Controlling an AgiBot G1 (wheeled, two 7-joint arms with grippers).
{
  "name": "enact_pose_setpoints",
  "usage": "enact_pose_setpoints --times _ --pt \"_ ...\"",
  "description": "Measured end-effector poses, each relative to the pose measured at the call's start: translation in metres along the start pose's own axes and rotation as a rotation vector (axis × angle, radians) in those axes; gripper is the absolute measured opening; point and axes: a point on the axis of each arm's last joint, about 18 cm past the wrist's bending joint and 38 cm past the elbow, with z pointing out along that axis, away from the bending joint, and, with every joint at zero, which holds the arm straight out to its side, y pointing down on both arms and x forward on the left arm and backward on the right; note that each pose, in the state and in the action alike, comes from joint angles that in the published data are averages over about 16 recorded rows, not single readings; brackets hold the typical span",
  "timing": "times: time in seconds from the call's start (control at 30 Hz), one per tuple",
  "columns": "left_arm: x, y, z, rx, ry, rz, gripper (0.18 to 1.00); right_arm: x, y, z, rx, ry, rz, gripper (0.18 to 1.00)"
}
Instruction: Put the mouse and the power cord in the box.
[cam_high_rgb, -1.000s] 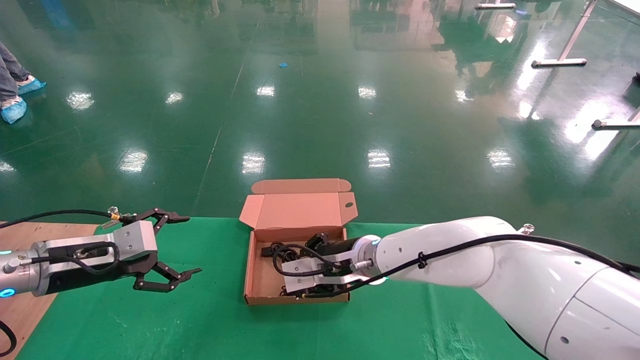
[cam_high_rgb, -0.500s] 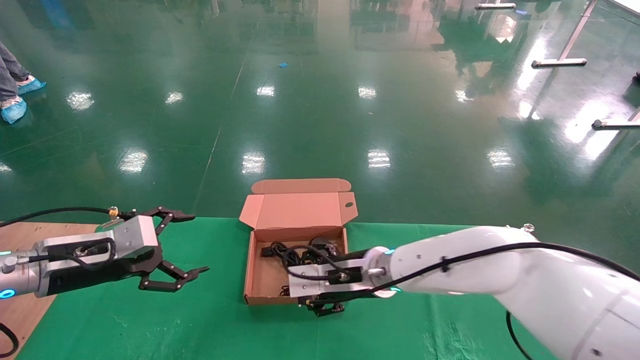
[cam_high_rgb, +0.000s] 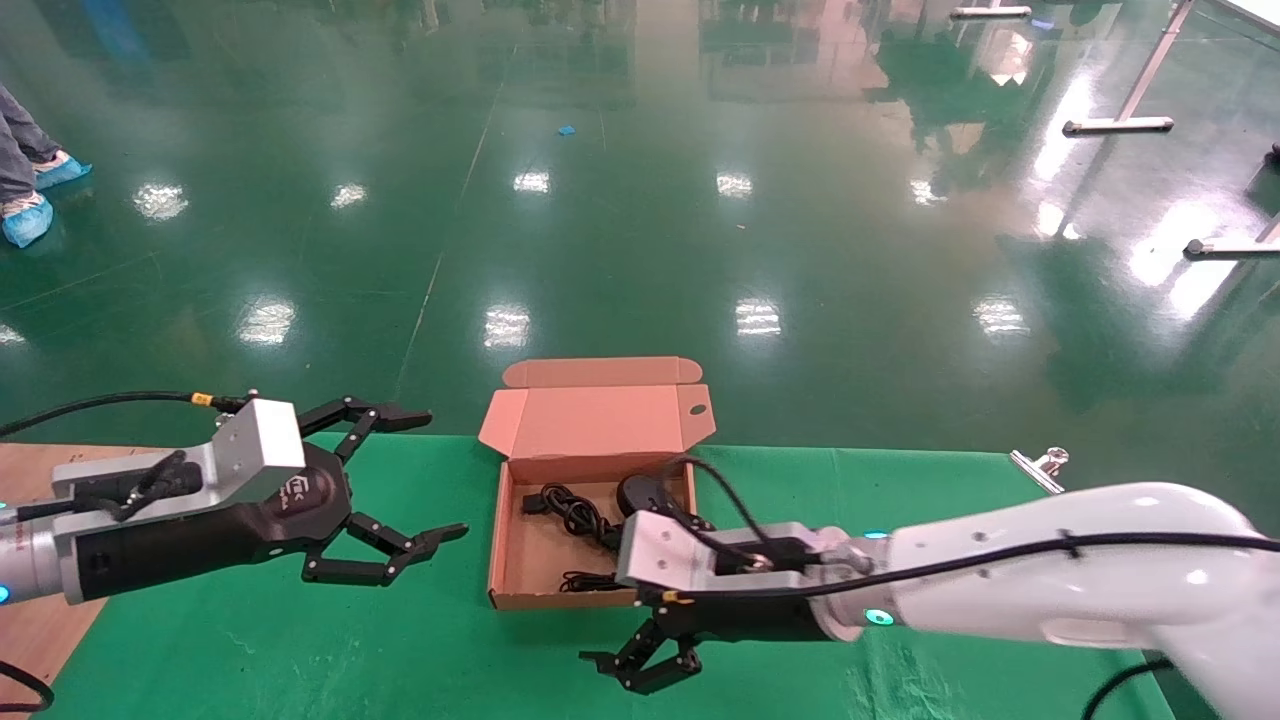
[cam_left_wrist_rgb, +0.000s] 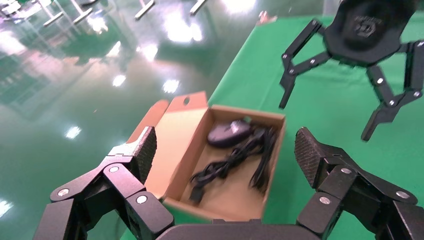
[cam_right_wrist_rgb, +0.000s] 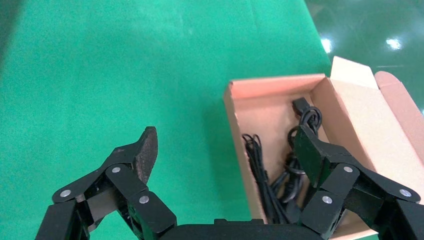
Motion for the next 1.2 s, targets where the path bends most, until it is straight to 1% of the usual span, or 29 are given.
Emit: enact_pose_setpoints --times 0.1,0.3,0.6,0.9,1.2 --pt "0.005 -0.01 -0.002 0.037 0.016 -0.024 1.001 -0.004 -0.001 -0.015 0.052 -0.005 0.054 0.972" --pt "0.016 -0.03 -0.006 0.106 0.053 -0.069 1.001 -0.01 -0.003 -0.049 0.153 -0.012 0.141 0.996" --pt "0.034 -0.059 -0.017 0.196 0.122 -0.128 1.001 -0.02 -0.011 -0.107 0.297 -0.02 0.221 1.001" --pt "0.055 -0.087 -0.03 0.266 0.206 -0.178 1.001 -0.035 -0.023 -0.17 0.418 -0.032 0.241 1.001" --pt "0.078 -0.113 -0.044 0.313 0.299 -0.217 1.001 -0.054 -0.038 -0.229 0.503 -0.052 0.21 1.001"
